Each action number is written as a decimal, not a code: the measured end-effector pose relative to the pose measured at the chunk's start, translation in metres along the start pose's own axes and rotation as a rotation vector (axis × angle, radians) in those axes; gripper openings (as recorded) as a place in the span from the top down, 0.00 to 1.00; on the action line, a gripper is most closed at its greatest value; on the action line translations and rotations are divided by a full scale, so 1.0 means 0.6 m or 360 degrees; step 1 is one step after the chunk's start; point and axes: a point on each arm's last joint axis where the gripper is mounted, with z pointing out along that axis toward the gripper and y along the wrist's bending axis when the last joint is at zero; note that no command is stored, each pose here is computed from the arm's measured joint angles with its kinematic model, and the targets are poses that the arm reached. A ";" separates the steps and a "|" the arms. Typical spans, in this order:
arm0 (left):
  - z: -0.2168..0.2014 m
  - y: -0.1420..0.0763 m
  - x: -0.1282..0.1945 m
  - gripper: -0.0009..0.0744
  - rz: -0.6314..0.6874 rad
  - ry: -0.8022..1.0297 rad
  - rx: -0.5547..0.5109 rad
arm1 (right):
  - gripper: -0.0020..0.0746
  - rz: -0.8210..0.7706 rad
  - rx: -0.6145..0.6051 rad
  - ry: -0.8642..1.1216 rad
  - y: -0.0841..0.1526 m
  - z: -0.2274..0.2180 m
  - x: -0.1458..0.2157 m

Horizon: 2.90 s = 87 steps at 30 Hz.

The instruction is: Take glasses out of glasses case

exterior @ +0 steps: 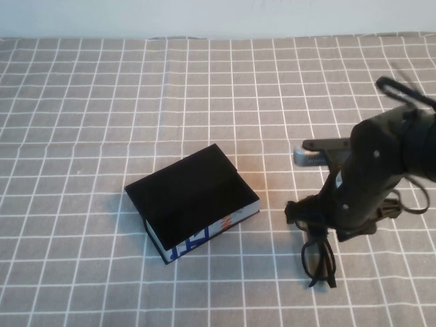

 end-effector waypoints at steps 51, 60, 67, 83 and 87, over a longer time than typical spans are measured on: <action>0.000 0.000 0.000 0.99 0.0000 0.0000 0.0000 | 1.00 0.0143 -0.0018 -0.1983 -0.241 -0.093 0.395; 0.000 0.000 0.000 0.99 0.0000 0.0000 0.0000 | 1.00 0.0170 -0.0034 -0.2068 -0.243 -0.095 0.411; 0.000 0.000 0.000 0.99 0.0000 0.0000 0.0000 | 1.00 0.0138 -0.0023 -0.2043 -0.242 -0.093 0.411; 0.000 0.000 0.000 0.99 0.0000 0.0000 0.0000 | 1.00 -0.0079 0.0025 -0.1784 -0.234 -0.070 0.420; 0.000 0.000 0.000 0.99 0.0000 0.0000 0.0000 | 1.00 -0.0080 0.0025 -0.1784 -0.234 -0.070 0.420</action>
